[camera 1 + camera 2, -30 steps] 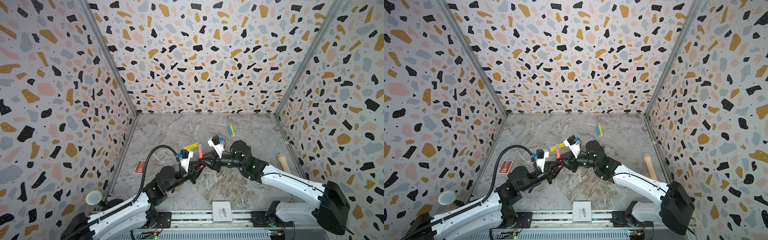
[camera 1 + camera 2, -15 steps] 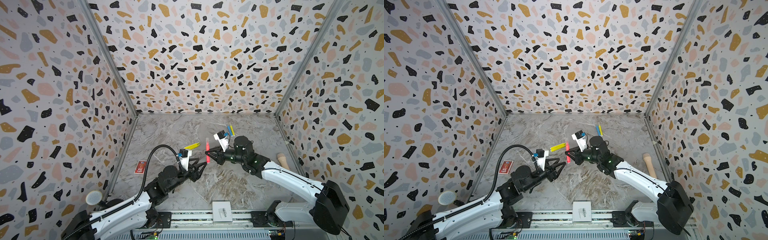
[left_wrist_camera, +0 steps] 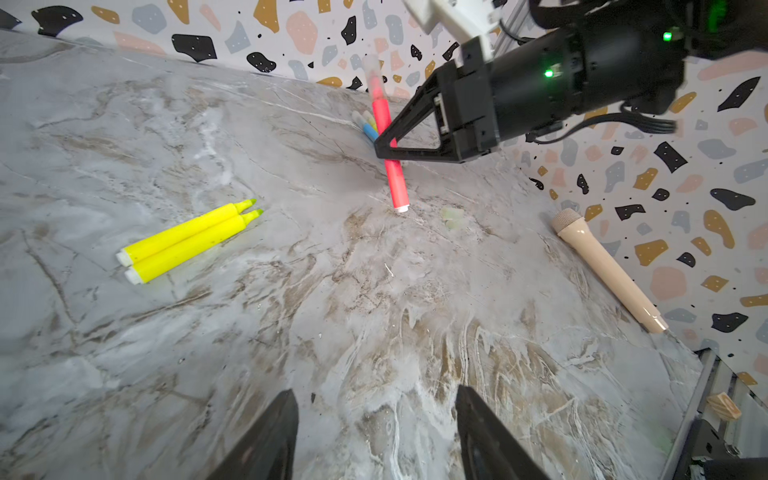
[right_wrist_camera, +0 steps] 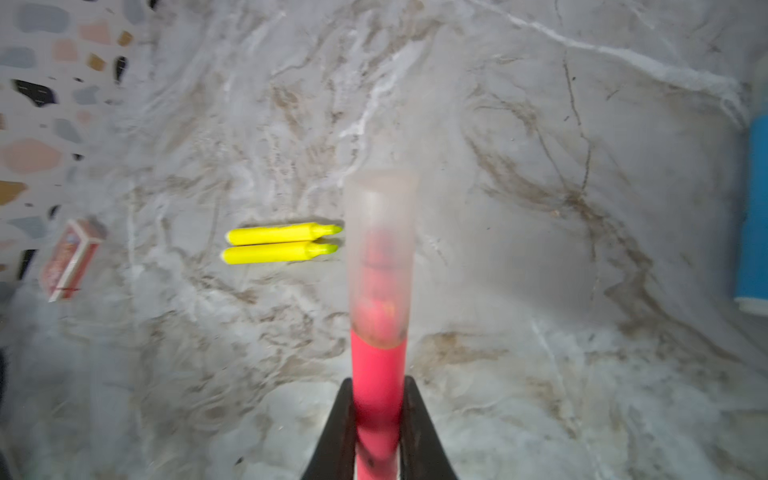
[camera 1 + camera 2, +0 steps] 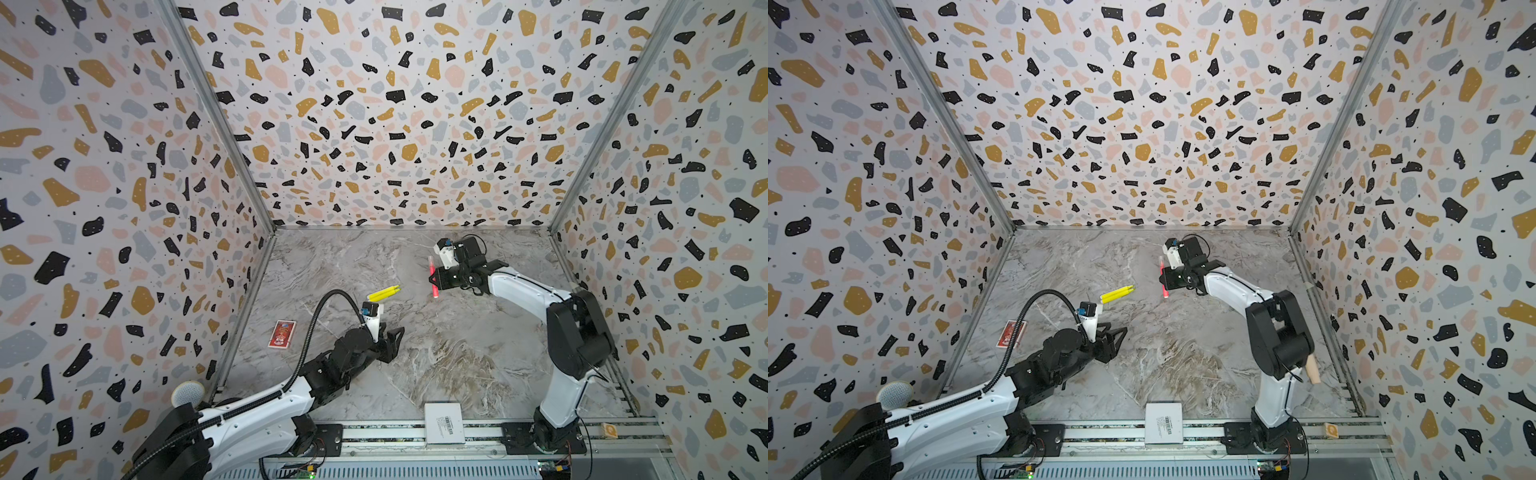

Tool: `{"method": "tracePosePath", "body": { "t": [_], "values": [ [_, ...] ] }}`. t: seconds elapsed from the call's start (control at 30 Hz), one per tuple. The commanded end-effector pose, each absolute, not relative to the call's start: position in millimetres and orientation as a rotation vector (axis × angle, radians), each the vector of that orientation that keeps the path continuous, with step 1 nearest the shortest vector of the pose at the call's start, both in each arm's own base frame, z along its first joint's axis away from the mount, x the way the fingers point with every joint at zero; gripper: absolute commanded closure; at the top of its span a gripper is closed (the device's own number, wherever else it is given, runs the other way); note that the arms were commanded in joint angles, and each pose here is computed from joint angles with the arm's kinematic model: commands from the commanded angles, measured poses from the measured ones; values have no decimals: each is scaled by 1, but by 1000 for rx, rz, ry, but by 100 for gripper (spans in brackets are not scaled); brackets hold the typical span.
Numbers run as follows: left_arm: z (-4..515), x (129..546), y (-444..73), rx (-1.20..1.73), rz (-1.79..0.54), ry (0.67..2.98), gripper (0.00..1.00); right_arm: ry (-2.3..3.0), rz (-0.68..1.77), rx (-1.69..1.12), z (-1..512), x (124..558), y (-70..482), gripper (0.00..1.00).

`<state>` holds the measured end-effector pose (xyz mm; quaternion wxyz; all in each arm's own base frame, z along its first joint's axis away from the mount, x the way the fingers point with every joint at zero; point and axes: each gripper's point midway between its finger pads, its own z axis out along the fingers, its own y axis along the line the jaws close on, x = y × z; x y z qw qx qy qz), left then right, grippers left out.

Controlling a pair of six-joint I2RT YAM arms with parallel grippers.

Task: Insert the pens into the pen caps
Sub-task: 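Carry the pink highlighter farther from the robot and stand it beside the markers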

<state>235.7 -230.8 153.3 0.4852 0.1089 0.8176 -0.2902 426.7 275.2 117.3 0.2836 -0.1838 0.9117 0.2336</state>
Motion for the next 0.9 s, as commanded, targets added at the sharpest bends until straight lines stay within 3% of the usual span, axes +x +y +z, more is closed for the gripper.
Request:
{"method": "tracePosePath", "body": {
  "t": [0.0,0.2,0.4,0.77,0.87],
  "values": [
    [165,240,-228,245,-677,1956,39,2525,377,-523,103,449,253,94],
    [167,242,-225,246,-648,1953,39,2588,108,-511,77,502,243,95],
    [170,242,-223,249,-644,1940,39,2607,2,-477,65,546,220,95],
    [173,246,-219,219,-625,1926,39,2608,-61,-429,57,570,192,92],
    [176,247,-220,216,-631,1917,39,2602,-61,-426,61,571,192,83]
  ]
}}
